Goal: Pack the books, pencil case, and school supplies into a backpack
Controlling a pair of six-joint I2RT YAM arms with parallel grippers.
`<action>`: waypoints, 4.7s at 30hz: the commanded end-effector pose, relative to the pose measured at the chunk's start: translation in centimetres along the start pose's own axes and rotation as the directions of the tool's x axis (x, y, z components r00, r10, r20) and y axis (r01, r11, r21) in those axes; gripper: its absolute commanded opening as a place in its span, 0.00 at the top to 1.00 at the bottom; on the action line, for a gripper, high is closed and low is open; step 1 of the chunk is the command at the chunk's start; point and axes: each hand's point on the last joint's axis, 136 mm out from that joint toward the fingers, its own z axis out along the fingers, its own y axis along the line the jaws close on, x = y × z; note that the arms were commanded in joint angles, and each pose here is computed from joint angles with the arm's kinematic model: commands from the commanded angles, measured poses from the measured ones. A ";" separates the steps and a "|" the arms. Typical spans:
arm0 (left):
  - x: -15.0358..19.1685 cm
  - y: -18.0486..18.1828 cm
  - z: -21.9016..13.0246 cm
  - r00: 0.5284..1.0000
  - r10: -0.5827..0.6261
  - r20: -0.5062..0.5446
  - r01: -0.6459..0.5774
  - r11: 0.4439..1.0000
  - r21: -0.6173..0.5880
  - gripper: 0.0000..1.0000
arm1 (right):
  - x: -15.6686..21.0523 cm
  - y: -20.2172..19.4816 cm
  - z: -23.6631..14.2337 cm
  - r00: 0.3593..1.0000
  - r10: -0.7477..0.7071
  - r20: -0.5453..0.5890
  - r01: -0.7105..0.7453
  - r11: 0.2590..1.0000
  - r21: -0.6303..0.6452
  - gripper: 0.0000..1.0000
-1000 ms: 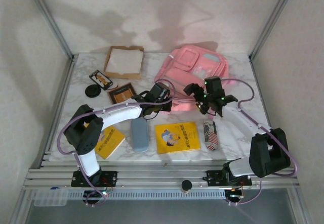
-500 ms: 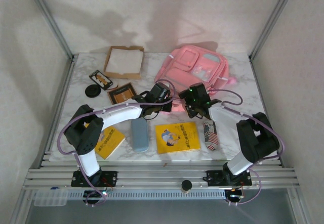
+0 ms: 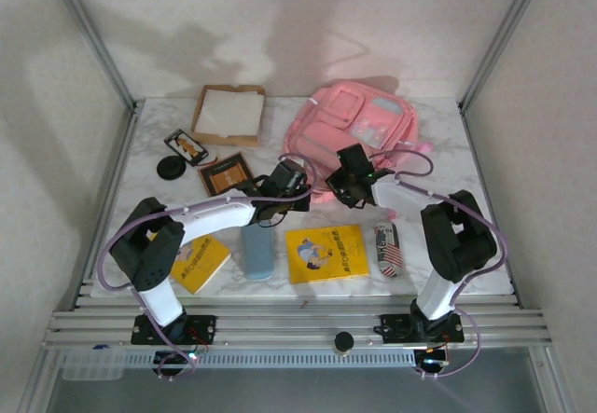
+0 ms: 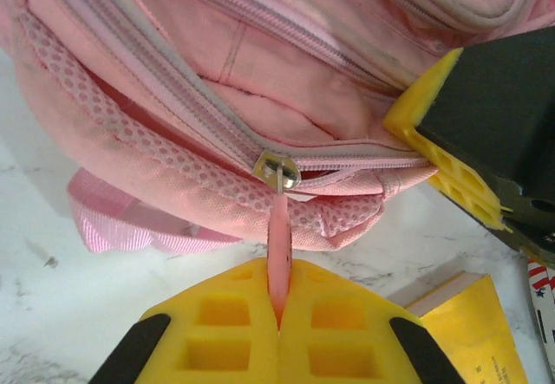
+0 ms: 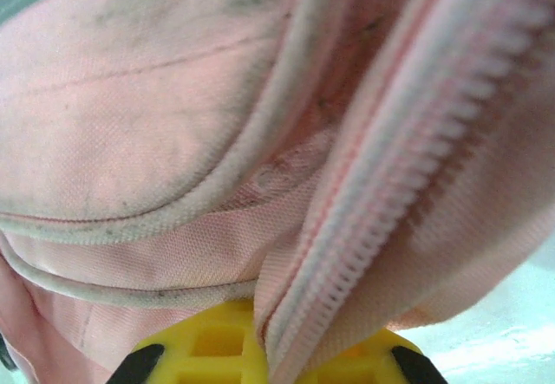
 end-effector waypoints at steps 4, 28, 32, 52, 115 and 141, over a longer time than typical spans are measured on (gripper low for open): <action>0.8 2.7 -3.2 0.997 -0.068 0.040 0.071 0.993 -0.096 1.00 | -4.9 0.7 -3.8 0.962 -0.222 0.161 0.227 0.974 -0.013 1.00; -2.8 3.3 -0.8 0.997 -0.022 0.075 0.029 0.996 -0.086 1.00 | -11.9 -2.1 -10.5 0.813 -0.539 0.219 0.539 0.840 0.067 0.42; -3.4 2.2 -1.4 0.995 -0.025 0.095 0.028 0.999 -0.032 1.00 | -6.9 1.5 -10.4 0.628 -0.758 0.177 0.774 0.631 -0.045 0.33; -4.4 1.1 -3.0 0.989 -0.060 0.138 0.055 0.998 0.040 1.00 | 4.5 7.4 -4.9 0.016 -0.958 0.287 0.913 -0.103 -0.396 0.32; -14.0 15.1 -1.2 0.923 -0.256 0.288 0.295 0.950 -0.102 0.49 | 2.5 14.0 -6.0 -0.059 -0.910 0.410 0.965 -0.157 -0.210 0.64; 14.0 -4.2 -11.2 0.709 -0.695 -0.123 0.701 0.675 0.232 0.17 | 4.2 -5.7 -9.1 0.764 -0.637 -0.100 0.626 0.770 -0.122 0.15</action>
